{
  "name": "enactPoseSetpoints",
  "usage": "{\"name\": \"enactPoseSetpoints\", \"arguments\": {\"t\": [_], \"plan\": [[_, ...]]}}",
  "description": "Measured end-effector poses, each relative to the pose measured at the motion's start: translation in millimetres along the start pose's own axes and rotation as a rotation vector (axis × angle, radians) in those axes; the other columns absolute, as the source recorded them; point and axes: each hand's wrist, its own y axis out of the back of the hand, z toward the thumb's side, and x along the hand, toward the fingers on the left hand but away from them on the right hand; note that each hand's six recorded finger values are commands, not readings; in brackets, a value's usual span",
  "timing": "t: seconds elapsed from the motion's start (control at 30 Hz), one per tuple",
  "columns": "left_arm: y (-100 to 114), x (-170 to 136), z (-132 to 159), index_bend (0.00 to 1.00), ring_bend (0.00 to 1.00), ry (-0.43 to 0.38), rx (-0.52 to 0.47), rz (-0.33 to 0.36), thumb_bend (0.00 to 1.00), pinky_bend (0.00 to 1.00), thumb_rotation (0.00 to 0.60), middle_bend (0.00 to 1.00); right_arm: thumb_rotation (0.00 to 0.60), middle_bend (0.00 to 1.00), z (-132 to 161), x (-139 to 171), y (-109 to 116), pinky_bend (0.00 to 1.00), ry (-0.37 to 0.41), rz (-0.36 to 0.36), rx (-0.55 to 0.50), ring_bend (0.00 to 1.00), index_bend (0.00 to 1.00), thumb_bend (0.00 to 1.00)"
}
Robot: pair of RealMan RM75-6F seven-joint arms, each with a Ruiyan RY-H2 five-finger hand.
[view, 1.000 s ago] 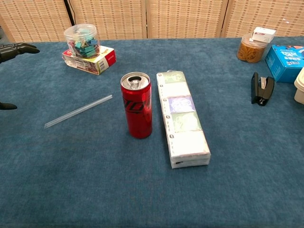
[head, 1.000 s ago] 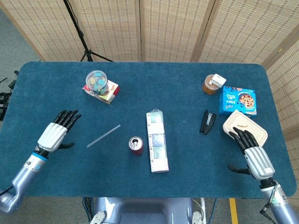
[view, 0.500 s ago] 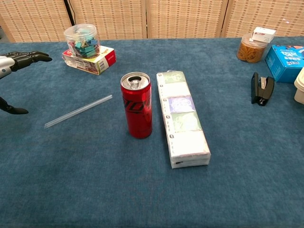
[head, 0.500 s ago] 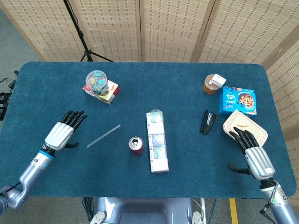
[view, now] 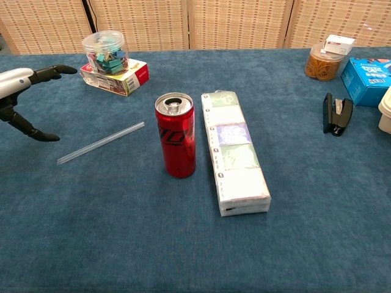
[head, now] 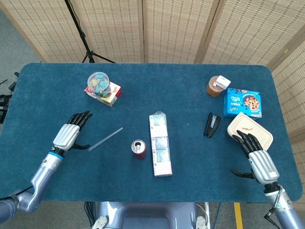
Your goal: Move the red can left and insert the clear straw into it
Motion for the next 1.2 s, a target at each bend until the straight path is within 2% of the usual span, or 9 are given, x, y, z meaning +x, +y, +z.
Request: {"name": "enactPoseSetpoints", "arguments": {"t": [0.17, 0.43, 0.6, 0.77, 1.2], "plan": [[-3.1, 8.1, 6.4, 0.13, 0.00, 0.092, -0.025, -0.058, 0.09, 0.00, 0.600, 0.00, 0.600, 0.00, 0.8, 0.0, -1.2, 0.00, 0.003, 0.005, -0.001, 0.00, 0.00, 0.07], [-4.3, 23.8, 22.6, 0.16, 0.00, 0.218, -0.003, -0.141, 0.09, 0.00, 0.600, 0.00, 0.600, 0.00, 1.4, 0.2, -0.9, 0.00, 0.006, 0.003, 0.000, 0.00, 0.00, 0.07], [-6.2, 36.8, 47.4, 0.16, 0.00, 0.227, 0.032, -0.167, 0.09, 0.00, 0.600, 0.00, 0.600, 0.00, 0.7, -0.2, -0.9, 0.00, 0.005, 0.005, -0.003, 0.00, 0.00, 0.07], [-21.6, 47.6, 69.0, 0.16, 0.00, 0.228, 0.028, -0.190, 0.09, 0.00, 0.600, 0.00, 0.600, 0.00, -1.2, -0.1, 1.2, 0.00, 0.000, 0.000, -0.008, 0.00, 0.00, 0.07], [-34.8, 49.3, 60.3, 0.16, 0.00, 0.271, 0.034, -0.191, 0.09, 0.00, 0.600, 0.00, 0.600, 0.00, -3.0, -0.1, 6.0, 0.00, -0.004, -0.015, -0.021, 0.00, 0.00, 0.07]]}}
